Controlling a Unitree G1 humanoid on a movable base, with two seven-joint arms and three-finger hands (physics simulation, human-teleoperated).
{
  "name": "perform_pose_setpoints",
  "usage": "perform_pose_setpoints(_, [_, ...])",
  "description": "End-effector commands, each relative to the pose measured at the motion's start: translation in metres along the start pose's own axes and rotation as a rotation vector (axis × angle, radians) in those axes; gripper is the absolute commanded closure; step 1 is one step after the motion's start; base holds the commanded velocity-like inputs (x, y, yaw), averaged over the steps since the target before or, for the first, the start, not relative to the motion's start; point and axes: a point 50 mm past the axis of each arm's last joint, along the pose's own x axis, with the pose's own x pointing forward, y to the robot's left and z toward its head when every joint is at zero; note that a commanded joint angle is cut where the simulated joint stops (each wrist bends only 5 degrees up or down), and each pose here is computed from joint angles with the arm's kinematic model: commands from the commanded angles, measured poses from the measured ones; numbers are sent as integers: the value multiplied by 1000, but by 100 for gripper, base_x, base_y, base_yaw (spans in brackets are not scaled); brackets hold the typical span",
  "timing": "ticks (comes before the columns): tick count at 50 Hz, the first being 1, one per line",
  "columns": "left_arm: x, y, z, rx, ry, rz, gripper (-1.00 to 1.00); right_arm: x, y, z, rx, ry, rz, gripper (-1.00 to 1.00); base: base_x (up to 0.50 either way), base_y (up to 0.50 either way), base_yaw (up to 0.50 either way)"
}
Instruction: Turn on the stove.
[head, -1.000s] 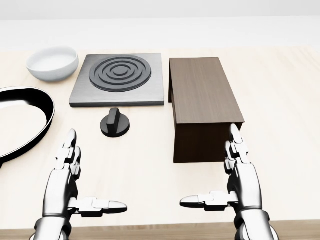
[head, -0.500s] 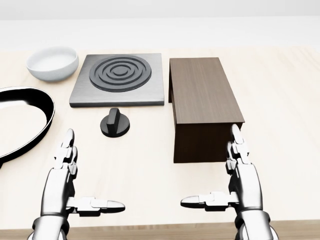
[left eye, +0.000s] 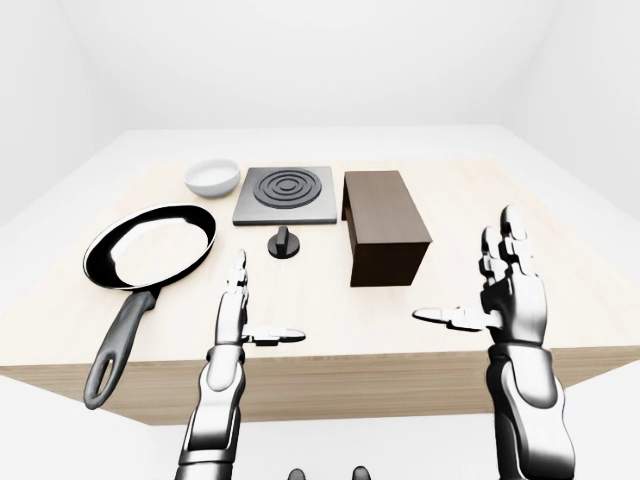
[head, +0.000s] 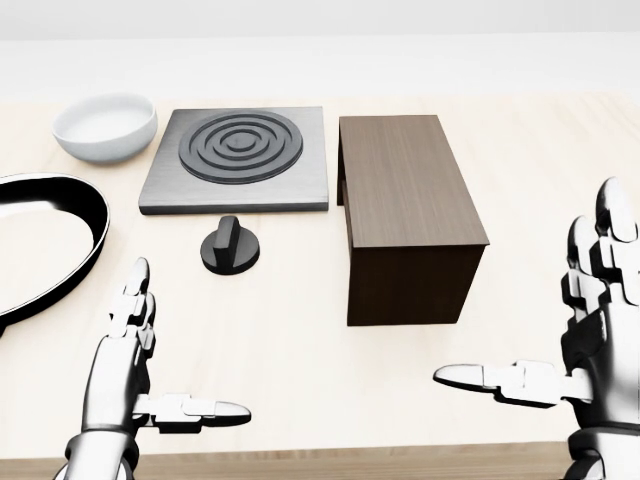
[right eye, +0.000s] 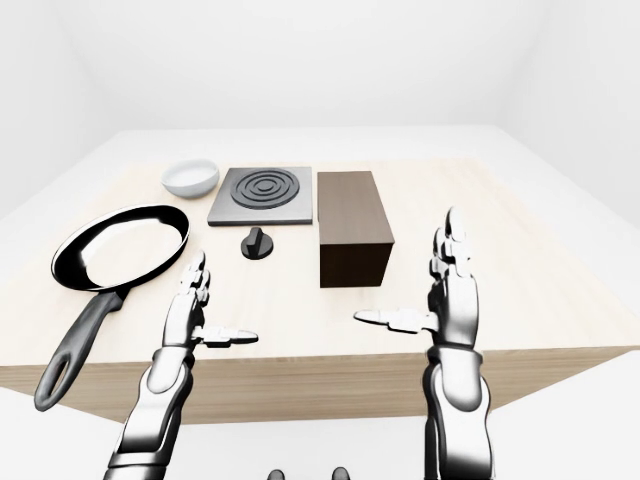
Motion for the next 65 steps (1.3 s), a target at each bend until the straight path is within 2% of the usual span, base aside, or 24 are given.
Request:
perform_pose_setpoints(1, [-1,-2,-1,0,3,-3,-100,-5,-15,21,-17,-85,-55,-100,0,0,0])
perform_pose_setpoints(9, [-2,-2,0,0,2,-6,-100,-4,-14,20,-22,-79,-49,-100,2,0,0])
perform_pose_setpoints(48, [1,0,2,-2,3,3,-100,-4,-11,23,-11,-95,-33,-100,35,0,0])
perform_pose_setpoints(57, [2,-1,9,-1,-8,-1,-100,-6,-12,24,6,-95,-43,-100,26,0,0])
perform_pose_setpoints(65, [13,-4,14,8,-26,-5,-100,-7,-12,16,9,-62,-41,-100,0,0,0])
